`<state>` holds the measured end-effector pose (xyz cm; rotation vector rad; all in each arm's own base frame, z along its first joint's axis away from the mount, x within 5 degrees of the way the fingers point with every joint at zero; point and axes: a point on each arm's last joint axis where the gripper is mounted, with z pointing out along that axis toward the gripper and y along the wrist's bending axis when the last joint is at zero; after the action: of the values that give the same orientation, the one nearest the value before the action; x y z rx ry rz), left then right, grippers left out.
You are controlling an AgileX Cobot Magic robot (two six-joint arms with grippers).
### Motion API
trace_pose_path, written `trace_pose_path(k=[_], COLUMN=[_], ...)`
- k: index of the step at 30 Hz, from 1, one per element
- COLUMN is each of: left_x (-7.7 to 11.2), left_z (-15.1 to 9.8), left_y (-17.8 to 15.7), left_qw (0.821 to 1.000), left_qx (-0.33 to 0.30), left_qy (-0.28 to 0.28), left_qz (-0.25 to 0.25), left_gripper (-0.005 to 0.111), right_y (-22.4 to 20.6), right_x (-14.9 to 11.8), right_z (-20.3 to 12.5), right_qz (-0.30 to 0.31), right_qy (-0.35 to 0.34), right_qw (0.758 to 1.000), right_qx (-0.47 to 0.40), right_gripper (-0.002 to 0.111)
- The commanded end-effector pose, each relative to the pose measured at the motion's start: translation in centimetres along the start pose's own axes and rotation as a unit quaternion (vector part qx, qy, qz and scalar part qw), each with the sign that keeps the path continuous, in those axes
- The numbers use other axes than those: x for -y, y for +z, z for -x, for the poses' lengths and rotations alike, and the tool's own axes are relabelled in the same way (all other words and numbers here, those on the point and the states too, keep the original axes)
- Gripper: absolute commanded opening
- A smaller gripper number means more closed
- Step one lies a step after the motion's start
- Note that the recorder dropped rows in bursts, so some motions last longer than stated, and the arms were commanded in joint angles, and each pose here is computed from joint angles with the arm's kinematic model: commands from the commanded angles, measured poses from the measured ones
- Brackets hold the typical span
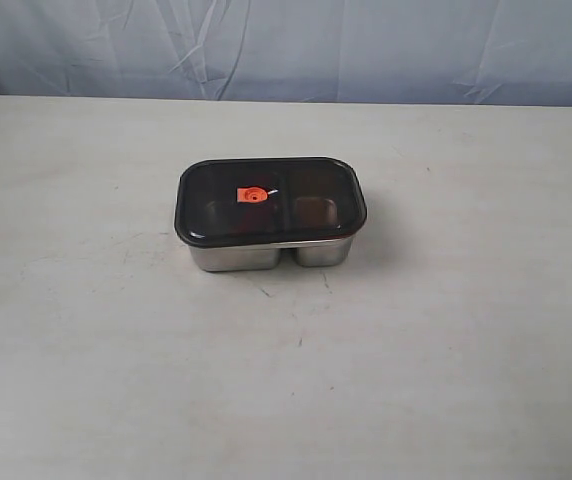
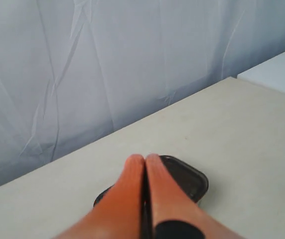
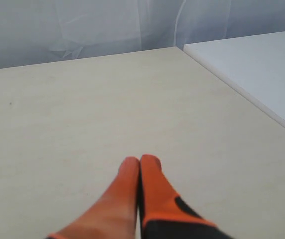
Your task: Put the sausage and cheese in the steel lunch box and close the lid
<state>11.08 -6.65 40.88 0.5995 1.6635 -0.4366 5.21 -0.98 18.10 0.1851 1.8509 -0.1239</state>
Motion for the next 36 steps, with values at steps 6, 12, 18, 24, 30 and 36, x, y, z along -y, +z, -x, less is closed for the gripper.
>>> trace_pose_path(k=[6, 12, 18, 24, 30, 36], left_x=[1.1, 0.6, -0.8, -1.1, -1.2, -1.5], left_z=[-11.0, -16.3, -20.1, -22.6, -23.5, -22.9], left_y=[-7.0, -6.6, -5.6, -4.9, -4.7, -4.9], left_qw=[0.971, 0.936, 0.916, 0.912, 0.91, 0.909], left_qx=[0.046, 0.053, 0.041, 0.017, 0.014, 0.042], left_qy=[-0.094, -0.14, -0.168, -0.182, -0.186, -0.158], left_qz=[0.214, 0.319, 0.361, 0.367, 0.37, 0.383], left_gripper=[0.0, 0.0, 0.0, 0.0, 0.0, 0.0], right_y=[0.0, 0.0, 0.0, 0.0, 0.0, 0.0], right_x=[0.0, 0.0, 0.0, 0.0, 0.0, 0.0], right_z=[0.0, 0.0, 0.0, 0.0, 0.0, 0.0], right_qz=[-0.001, -0.001, -0.001, -0.001, -0.001, -0.001], right_qy=[0.001, 0.001, 0.001, 0.001, 0.001, 0.001], right_qw=[1.0, 1.0, 1.0, 1.0, 1.0, 1.0], right_qx=[0.009, 0.009, 0.009, 0.009, 0.009, 0.009], right_gripper=[0.0, 0.0, 0.0, 0.0, 0.0, 0.0])
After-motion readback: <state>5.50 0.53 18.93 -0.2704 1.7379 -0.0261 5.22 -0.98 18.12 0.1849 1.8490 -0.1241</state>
